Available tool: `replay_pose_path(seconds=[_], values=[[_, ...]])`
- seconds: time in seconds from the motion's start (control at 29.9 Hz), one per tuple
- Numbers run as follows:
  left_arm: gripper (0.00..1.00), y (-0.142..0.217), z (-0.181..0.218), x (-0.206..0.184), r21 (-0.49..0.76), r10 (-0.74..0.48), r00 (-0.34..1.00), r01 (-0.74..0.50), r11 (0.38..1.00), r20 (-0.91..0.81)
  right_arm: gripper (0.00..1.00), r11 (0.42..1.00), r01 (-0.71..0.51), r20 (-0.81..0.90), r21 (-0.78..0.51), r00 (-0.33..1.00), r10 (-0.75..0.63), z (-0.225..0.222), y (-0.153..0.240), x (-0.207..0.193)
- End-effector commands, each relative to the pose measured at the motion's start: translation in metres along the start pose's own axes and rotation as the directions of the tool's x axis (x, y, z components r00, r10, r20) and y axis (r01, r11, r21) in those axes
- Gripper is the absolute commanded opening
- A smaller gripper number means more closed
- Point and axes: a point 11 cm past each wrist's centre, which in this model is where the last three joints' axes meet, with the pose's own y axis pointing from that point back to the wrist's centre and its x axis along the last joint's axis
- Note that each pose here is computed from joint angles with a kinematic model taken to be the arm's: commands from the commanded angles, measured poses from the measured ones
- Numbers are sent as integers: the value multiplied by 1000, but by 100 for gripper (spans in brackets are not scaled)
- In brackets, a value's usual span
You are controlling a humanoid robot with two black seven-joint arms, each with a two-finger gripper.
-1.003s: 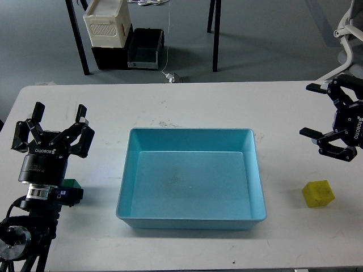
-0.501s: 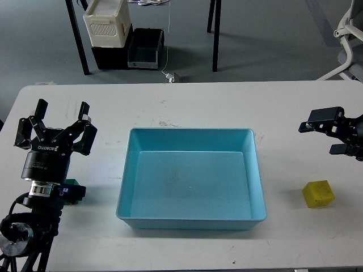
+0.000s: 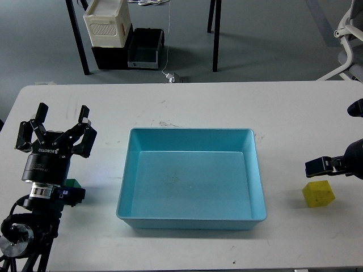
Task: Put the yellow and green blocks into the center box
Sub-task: 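Lower the right gripper onto the yellow cube, then close the right gripper on the yellow cube and lift it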
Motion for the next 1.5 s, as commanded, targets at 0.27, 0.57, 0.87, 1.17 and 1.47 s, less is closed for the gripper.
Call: replay_pose_path(seconds=[0.27,0.57,0.87,1.17,1.47], values=[[100,0,-1,2,2,6,1000,-6,1000,-2,100,996,57,19,-75,998,-56,26,-30,-18],[100,-1,-2,2,5,3,1000,-3,1000,-3,100,997,47,22,-69,999,-45,21,-37,-10],[100,0,-1,4,2,12,1000,-12,1000,-3,100,996,64,18,-67,998,-63,15,-50,-13],[100,2,0,9,0,26,1000,-26,1000,-4,100,997,62,21,-53,998,-61,-1,-75,-11],[100,2,-1,9,2,26,1000,-26,1000,-5,78,995,96,9,-40,995,-95,-7,-82,-22]])
